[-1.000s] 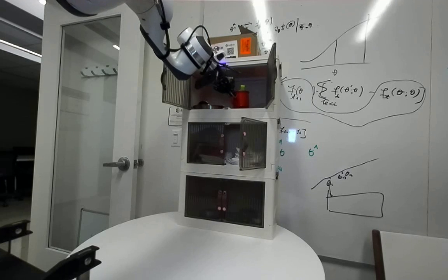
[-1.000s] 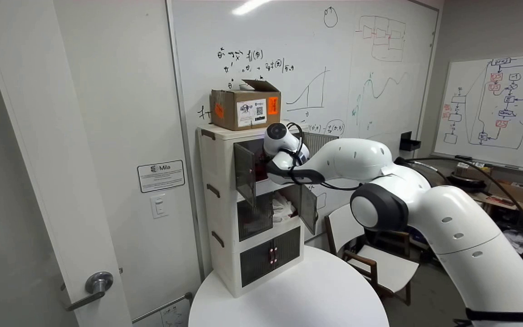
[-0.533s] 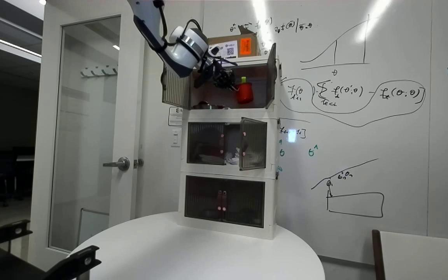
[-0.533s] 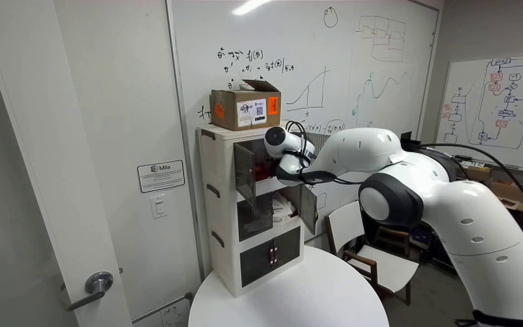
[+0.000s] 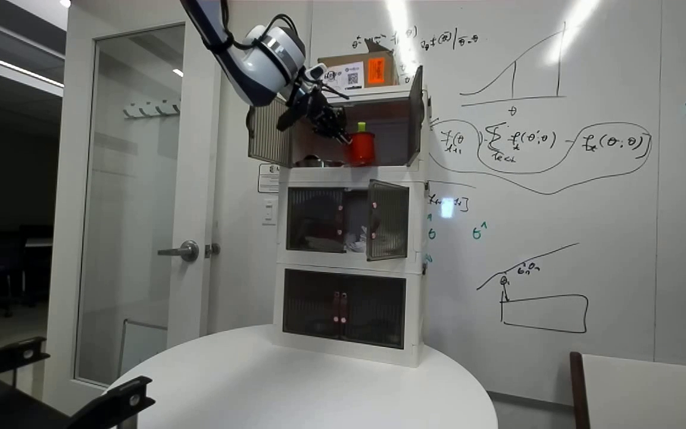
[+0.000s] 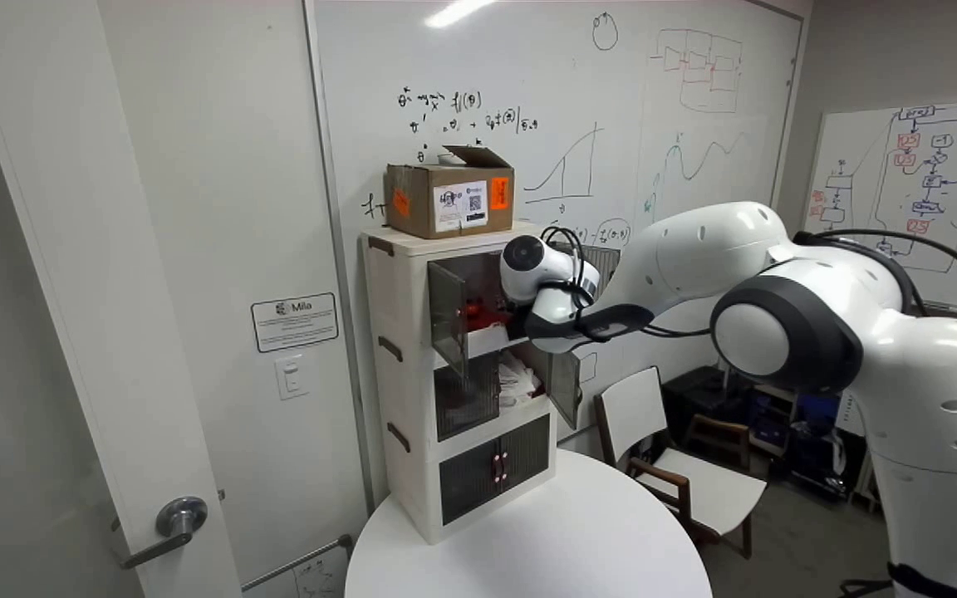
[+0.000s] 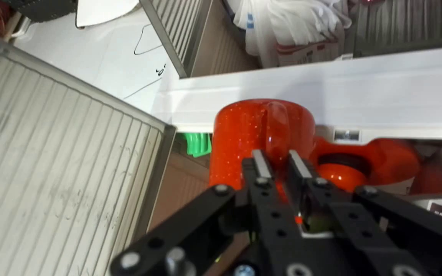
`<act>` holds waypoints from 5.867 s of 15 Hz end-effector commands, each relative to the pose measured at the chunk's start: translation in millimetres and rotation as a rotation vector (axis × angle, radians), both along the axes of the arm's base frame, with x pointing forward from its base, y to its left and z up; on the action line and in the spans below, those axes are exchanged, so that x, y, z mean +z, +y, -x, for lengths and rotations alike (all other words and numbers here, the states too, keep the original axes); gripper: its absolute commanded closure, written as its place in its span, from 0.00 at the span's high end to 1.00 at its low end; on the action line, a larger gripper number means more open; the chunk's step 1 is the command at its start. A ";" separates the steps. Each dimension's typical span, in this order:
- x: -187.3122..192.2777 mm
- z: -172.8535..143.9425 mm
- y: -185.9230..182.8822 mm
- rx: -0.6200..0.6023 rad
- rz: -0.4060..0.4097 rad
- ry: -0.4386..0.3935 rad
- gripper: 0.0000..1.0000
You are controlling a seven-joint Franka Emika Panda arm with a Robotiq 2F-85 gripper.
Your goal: Remove the cup from the top cabinet
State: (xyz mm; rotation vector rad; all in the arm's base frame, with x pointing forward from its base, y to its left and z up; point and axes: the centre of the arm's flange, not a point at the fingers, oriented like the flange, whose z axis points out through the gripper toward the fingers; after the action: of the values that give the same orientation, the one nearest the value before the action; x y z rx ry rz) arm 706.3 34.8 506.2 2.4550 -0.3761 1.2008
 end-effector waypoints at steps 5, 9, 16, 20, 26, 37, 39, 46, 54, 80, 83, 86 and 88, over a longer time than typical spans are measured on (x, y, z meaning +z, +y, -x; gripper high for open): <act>-36.5 109.1 0.3 -0.052 -0.020 0.001 0.04; -85.8 120.3 22.8 -0.039 -0.045 0.037 0.04; -191.2 89.1 49.3 -0.037 -0.113 0.127 0.04; -237.7 58.1 78.6 -0.096 -0.276 0.203 0.04; -270.6 70.8 94.5 -0.148 -0.320 0.239 0.15; -382.3 98.0 113.5 -0.179 -0.295 0.273 0.04; -414.7 106.7 115.3 -0.221 -0.340 0.274 0.04; -492.2 125.3 127.8 -0.278 -0.387 0.297 0.04; -521.1 123.3 138.6 -0.244 -0.343 0.311 0.40; -222.9 209.2 94.4 0.016 -0.277 0.575 1.00; -158.1 216.9 79.8 0.031 -0.403 0.470 1.00; -101.6 223.4 54.3 -0.046 -0.557 0.418 1.00; -69.8 227.2 34.4 -0.131 -0.598 0.418 1.00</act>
State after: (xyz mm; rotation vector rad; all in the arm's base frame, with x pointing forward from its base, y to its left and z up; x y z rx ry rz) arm 498.2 103.4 380.3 3.0377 -0.7044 0.5814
